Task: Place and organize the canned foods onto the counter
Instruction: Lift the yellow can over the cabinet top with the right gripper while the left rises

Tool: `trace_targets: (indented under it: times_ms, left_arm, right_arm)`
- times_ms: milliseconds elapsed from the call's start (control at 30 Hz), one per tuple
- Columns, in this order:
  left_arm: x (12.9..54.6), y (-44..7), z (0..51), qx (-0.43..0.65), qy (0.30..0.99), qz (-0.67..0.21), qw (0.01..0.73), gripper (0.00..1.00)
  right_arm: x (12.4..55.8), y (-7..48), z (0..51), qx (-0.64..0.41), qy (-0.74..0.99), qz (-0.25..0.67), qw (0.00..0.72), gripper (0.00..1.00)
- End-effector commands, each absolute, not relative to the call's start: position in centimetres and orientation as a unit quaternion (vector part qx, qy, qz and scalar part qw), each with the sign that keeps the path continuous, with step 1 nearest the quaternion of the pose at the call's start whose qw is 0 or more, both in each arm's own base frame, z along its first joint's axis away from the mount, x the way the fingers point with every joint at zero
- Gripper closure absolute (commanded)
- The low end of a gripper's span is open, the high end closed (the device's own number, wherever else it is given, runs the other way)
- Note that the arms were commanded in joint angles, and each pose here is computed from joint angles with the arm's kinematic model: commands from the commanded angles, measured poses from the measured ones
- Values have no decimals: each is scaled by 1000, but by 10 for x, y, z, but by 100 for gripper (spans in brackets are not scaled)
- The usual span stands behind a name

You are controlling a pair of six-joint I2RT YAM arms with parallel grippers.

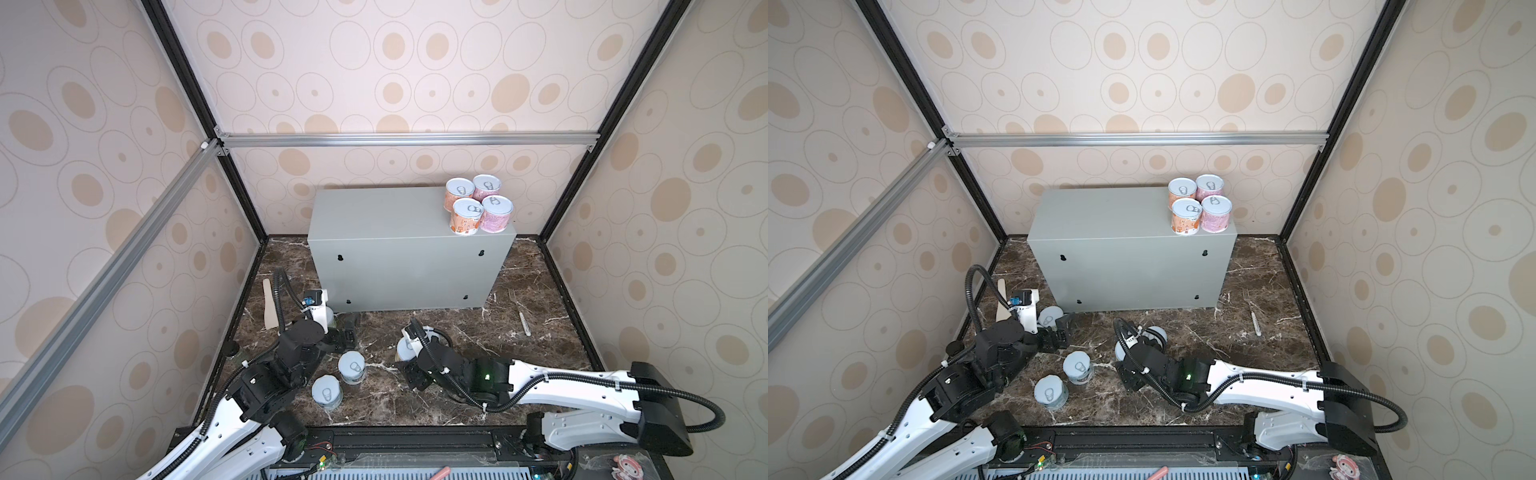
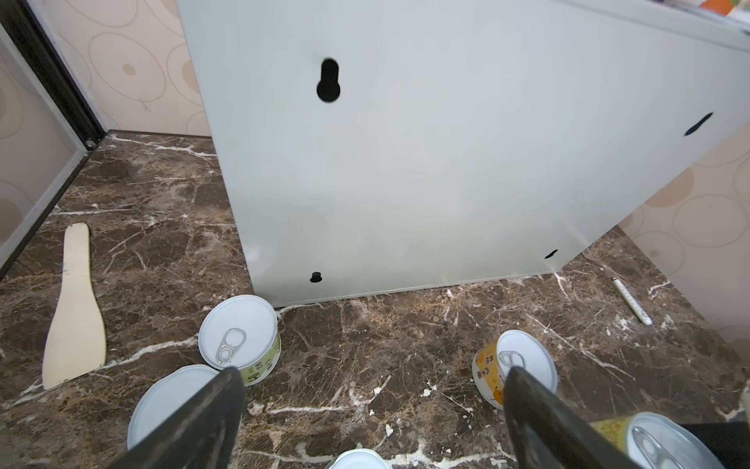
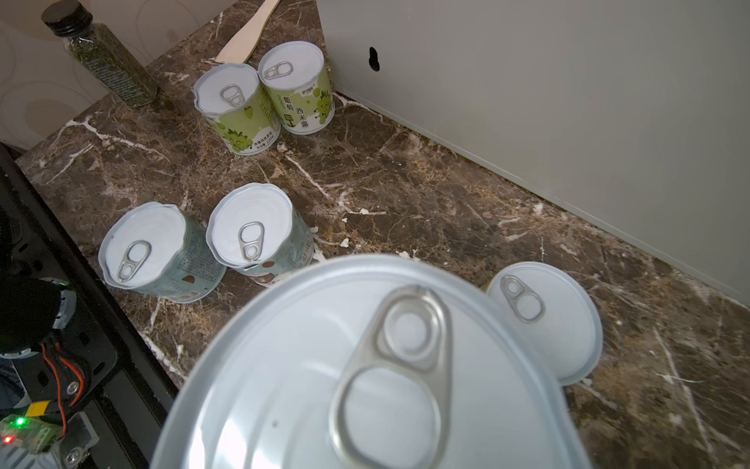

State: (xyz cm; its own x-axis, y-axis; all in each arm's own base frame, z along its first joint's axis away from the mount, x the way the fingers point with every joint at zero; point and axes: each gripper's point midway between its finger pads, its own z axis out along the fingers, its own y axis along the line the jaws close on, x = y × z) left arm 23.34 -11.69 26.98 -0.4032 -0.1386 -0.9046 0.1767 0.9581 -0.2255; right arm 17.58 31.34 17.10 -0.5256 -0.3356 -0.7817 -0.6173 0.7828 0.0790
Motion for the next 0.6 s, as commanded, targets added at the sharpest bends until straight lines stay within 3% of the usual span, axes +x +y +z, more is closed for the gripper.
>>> trace_targets:
  times_ms: [0, 567]
  left_arm:
    - [229, -106, 295, 9, 817, -136, 561, 1]
    - [224, -102, 349, 31, 789, -134, 598, 1]
  right_arm:
    - [182, 304, 216, -263, 843, 172, 436, 36]
    - [204, 275, 353, -256, 834, 142, 468, 37]
